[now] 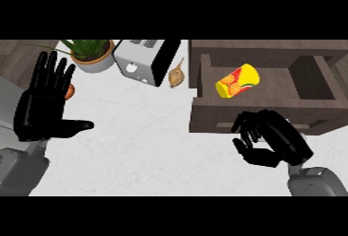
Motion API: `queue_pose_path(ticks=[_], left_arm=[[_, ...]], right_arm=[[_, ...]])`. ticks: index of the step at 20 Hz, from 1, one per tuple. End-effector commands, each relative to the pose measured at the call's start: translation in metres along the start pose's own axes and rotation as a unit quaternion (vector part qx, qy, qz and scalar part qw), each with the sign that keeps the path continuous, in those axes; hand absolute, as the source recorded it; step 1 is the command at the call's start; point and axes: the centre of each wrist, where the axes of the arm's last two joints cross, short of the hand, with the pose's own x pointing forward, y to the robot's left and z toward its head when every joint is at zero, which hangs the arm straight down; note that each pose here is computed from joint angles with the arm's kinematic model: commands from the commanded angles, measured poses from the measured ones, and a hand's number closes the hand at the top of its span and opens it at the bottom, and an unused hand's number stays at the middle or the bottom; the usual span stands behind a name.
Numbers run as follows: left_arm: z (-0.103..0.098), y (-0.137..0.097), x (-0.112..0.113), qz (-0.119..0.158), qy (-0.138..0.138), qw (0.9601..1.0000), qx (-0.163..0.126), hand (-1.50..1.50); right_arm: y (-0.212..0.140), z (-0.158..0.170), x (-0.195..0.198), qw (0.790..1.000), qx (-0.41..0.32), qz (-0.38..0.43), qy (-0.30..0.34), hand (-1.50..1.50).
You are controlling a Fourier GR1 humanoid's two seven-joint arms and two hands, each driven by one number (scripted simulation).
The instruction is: Pick up the cup, place it into the drawer and close the drawer
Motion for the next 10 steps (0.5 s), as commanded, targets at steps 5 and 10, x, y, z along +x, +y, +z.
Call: queue_pose_path(ticks=[5,10], left_arm=[[0.019,0.033,0.005,0.003,-0.001,0.9999,0.012,-1.5],[0.036,0.052,0.011,-0.001,-0.001,1.0,0.007,-1.5]], right_arm=[[0.036,-0.048,-0.029,0.997,0.047,0.057,0.039,-1.5],[0.036,-0.061,-0.059,0.995,0.066,0.059,0.054,-1.5]])
